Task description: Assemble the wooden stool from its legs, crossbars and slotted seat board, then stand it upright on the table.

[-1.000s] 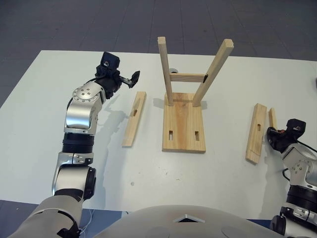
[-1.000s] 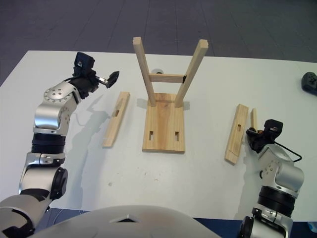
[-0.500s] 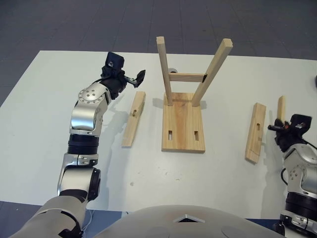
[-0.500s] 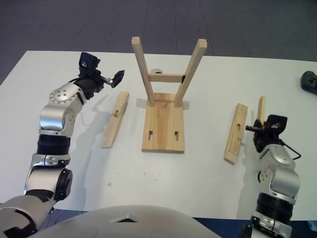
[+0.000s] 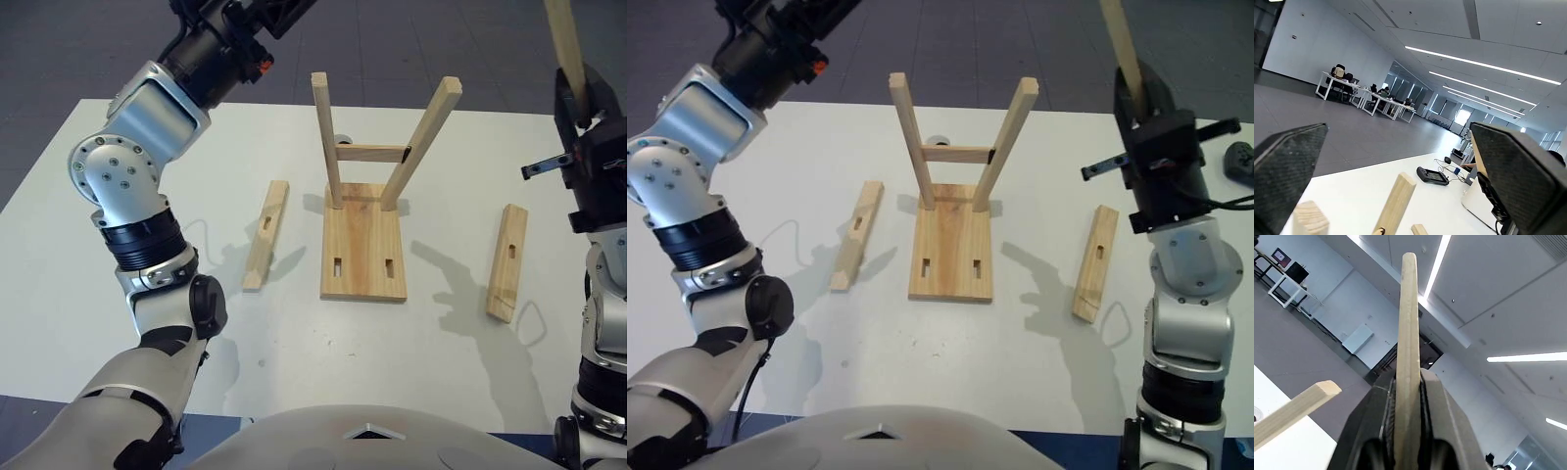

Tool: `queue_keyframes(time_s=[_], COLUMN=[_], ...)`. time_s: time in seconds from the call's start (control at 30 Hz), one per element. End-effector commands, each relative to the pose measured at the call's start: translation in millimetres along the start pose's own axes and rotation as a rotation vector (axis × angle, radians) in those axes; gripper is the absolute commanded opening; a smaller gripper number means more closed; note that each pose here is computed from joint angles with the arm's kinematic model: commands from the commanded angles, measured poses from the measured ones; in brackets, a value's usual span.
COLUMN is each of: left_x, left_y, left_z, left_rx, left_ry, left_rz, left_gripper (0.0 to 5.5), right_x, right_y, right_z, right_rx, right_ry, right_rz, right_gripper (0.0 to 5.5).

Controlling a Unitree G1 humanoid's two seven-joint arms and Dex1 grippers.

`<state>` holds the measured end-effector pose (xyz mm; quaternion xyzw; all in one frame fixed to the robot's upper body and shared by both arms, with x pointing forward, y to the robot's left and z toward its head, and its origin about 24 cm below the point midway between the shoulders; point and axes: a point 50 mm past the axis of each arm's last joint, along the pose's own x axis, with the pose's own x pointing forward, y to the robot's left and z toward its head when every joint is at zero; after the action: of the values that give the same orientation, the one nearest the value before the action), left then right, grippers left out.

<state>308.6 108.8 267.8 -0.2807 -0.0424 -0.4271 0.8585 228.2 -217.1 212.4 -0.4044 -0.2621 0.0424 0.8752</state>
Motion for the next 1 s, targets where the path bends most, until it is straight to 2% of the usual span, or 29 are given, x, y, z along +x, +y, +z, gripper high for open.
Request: queue_keyframes(time_s=[0.03, 0.23, 0.37, 0.53, 0.67, 0.77, 1.0], left_x=[6.9, 14.1, 20.8, 19.4, 7.0, 3.1, 15.5], left_y=[-17.7, -27.2, -38.2, -52.4, -58.4, -55.9, -44.3], left_z=[-33.6, -66.7, -71.3, -66.6, -66.4, -67.8, -75.3], left_rx=[-0.069, -0.264, -0.485, -0.659, -0.635, -0.611, -0.561], left_ry=[0.094, 0.144, 0.107, 0.082, 0.153, 0.176, 0.121], left_rz=[0.023, 0.066, 0.031, -0.063, -0.165, -0.161, 0.021], left_gripper=[5.40, 5.40, 5.40, 5.40, 5.40, 5.40, 5.40], right_x=[2.6, 9.0, 10.5, 8.9, 12.2, 15.4, 6.2], right_y=[13.9, 35.6, 49.1, 57.7, 47.3, 39.7, 60.0], right_z=[12.5, 26.4, 27.0, 25.3, 22.0, 20.6, 27.9], right_rx=[-0.192, -0.360, -0.397, -0.378, -0.346, -0.346, -0.334], right_ry=[-0.049, -0.113, -0.127, -0.111, -0.075, -0.061, -0.091], right_rz=[0.001, -0.028, -0.018, -0.014, -0.076, -0.106, -0.029], right_gripper=[0.43, 0.43, 0.43, 0.43, 0.43, 0.43, 0.43])
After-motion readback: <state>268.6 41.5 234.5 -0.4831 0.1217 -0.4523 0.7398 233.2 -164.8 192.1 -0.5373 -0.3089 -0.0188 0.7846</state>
